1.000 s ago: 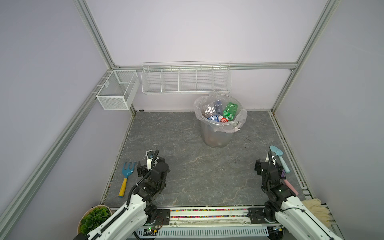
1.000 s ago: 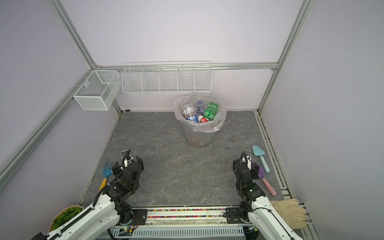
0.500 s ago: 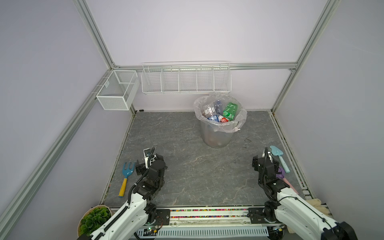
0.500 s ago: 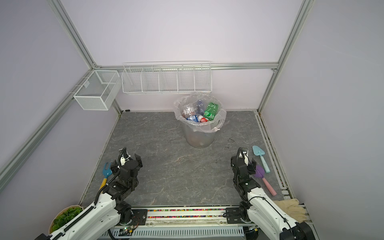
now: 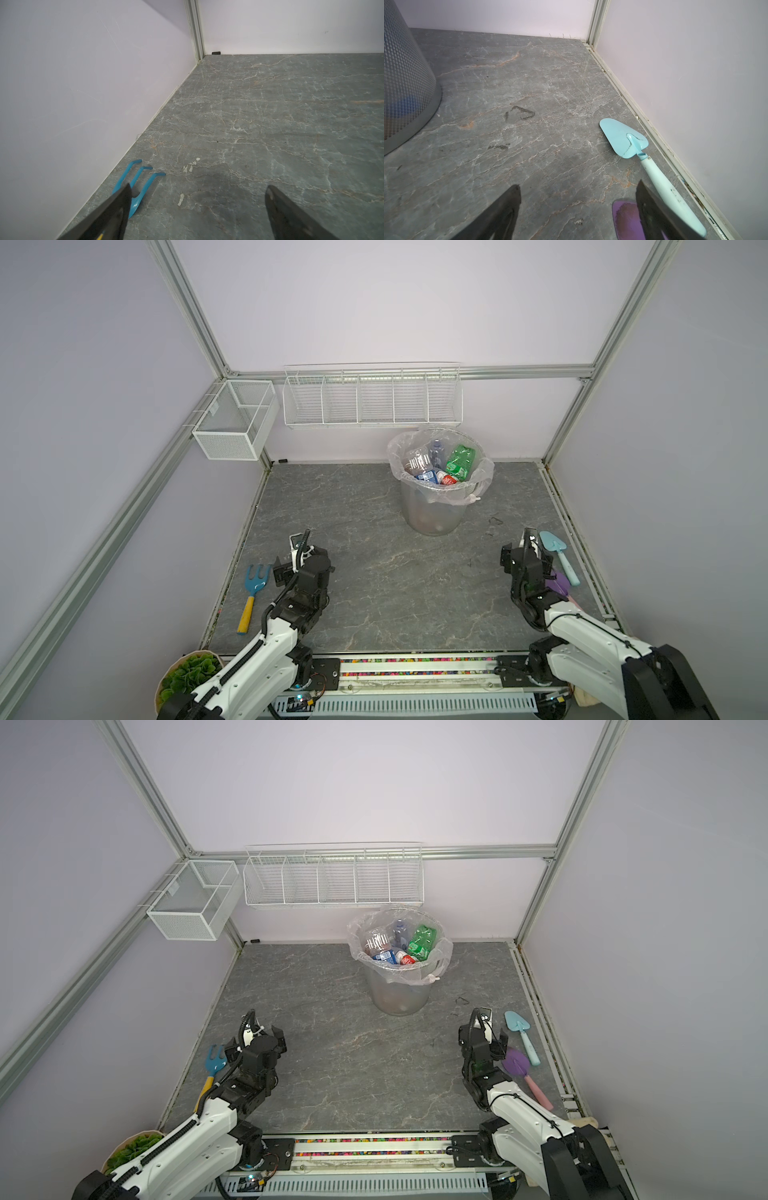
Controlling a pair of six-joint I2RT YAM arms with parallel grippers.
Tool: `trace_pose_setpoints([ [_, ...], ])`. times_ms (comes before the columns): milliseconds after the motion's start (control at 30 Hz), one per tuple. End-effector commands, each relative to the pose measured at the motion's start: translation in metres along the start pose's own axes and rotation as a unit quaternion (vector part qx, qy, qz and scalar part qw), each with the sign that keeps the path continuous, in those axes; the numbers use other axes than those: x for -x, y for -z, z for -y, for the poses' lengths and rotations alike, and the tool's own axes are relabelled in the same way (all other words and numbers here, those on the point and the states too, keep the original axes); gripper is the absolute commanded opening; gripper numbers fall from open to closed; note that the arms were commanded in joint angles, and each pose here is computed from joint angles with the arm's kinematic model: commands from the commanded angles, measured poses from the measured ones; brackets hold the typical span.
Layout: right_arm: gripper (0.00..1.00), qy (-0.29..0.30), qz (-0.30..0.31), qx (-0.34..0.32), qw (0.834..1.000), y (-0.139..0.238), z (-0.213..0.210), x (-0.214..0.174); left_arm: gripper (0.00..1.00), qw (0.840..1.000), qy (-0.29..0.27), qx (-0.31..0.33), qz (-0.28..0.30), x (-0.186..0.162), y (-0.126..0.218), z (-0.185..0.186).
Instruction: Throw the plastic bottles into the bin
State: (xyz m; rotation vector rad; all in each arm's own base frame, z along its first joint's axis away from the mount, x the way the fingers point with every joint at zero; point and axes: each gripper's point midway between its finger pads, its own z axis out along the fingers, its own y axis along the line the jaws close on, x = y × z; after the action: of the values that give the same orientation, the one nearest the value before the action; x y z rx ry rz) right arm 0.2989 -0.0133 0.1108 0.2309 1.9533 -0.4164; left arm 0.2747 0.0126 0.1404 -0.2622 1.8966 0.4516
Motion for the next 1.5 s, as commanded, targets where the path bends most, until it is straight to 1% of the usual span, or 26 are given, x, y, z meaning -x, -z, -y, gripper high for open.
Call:
trace_pose_setpoints([
  [0,0.89,-0.027,0.036,-0.018,0.999,-0.001,0.005,0.023,0.99,1.0,0.017,-0.005,0.01,0.01,-0.004,0.001],
  [267,0.89,-0.061,0.058,-0.073,0.994,0.003,0.033,0.023,0.99,1.0,0.028,-0.003,0.012,0.011,-0.01,-0.002],
  [433,0.89,-0.07,0.052,-0.075,0.993,-0.004,0.04,0.023,0.99,0.999,0.03,0.003,0.019,0.014,-0.015,-0.002],
  [867,0.89,-0.051,0.047,-0.066,0.995,-0.018,0.03,0.028,1.0,0.999,0.035,0.023,0.025,0.02,-0.031,-0.002],
  [1467,0.89,-0.052,0.076,-0.07,0.993,-0.033,0.024,0.039,0.99,0.997,0.047,0.027,0.055,0.03,-0.045,-0.002],
])
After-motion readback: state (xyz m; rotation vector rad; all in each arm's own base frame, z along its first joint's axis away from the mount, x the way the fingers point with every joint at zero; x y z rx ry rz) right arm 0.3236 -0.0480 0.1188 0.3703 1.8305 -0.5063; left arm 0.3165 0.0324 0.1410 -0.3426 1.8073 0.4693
